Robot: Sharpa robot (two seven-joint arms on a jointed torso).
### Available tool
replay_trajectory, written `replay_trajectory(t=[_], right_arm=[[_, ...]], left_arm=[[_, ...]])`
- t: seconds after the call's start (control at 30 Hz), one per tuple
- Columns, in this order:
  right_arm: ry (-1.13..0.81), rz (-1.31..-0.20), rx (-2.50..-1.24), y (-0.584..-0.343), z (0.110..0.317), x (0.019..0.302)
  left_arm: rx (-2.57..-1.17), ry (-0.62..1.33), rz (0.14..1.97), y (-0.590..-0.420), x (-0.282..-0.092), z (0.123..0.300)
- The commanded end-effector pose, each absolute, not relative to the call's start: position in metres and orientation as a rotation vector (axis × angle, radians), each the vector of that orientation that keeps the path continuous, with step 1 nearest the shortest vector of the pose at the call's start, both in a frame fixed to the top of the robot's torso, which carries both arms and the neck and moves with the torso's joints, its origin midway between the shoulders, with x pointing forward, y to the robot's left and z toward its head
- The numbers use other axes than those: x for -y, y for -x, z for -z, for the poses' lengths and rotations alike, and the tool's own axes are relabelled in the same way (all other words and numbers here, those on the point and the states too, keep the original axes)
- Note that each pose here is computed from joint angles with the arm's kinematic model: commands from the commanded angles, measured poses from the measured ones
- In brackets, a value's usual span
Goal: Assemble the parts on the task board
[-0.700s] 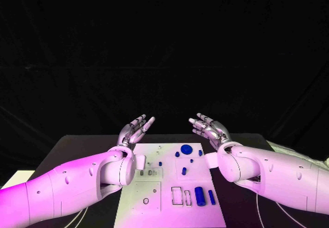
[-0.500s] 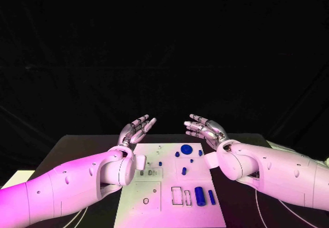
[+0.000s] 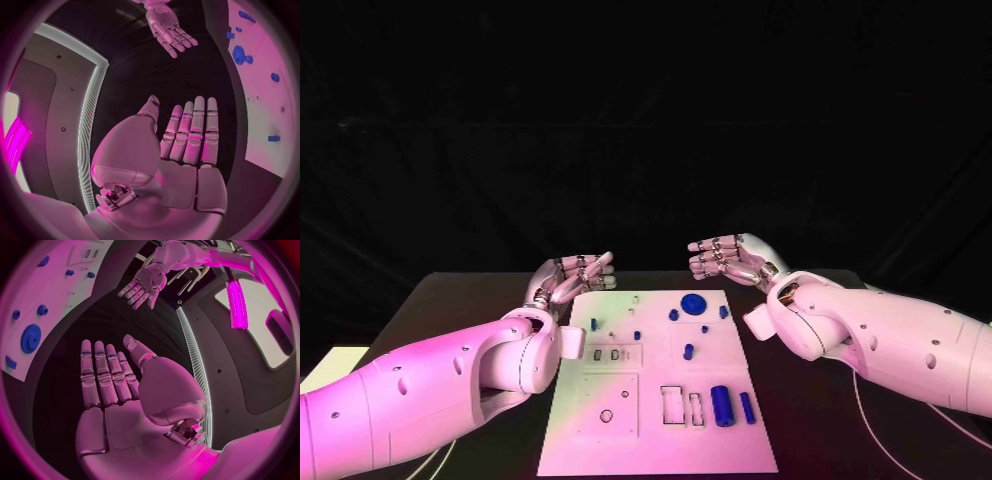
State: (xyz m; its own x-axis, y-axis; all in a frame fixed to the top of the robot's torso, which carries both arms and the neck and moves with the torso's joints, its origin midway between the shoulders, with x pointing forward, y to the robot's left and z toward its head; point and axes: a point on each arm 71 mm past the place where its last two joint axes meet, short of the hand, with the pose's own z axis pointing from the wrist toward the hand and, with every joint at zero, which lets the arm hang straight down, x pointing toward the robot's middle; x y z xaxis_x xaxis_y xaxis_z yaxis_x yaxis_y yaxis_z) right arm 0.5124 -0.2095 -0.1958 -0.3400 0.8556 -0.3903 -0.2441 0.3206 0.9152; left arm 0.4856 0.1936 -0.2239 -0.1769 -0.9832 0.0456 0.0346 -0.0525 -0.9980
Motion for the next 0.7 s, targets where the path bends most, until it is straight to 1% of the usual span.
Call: replay_trajectory(t=[0.03, 0.17, 0.3, 0.4, 0.57, 0.7], right_arm=[[-0.379, -1.172, -1.483, -0.513, 0.186, 0.21], [-0.281, -1.122, -1.487, -0.515, 0.177, 0.21], [-0.138, -1.044, -1.506, -0.518, 0.168, 0.208], [-0.034, -0.964, -1.533, -0.52, 0.163, 0.207], [0.14, -0.8, -1.581, -0.521, 0.158, 0.206], [0.271, -0.674, -1.586, -0.52, 0.155, 0.203]], left_arm=[[-1.294, 1.065, 1.453, -0.481, -0.195, 0.216], [-1.304, 1.055, 1.481, -0.472, -0.199, 0.209], [-1.316, 1.048, 1.523, -0.462, -0.2, 0.201], [-1.324, 1.044, 1.549, -0.455, -0.198, 0.195], [-1.338, 1.033, 1.599, -0.445, -0.189, 0.186], [-1.346, 1.033, 1.632, -0.439, -0.183, 0.181]])
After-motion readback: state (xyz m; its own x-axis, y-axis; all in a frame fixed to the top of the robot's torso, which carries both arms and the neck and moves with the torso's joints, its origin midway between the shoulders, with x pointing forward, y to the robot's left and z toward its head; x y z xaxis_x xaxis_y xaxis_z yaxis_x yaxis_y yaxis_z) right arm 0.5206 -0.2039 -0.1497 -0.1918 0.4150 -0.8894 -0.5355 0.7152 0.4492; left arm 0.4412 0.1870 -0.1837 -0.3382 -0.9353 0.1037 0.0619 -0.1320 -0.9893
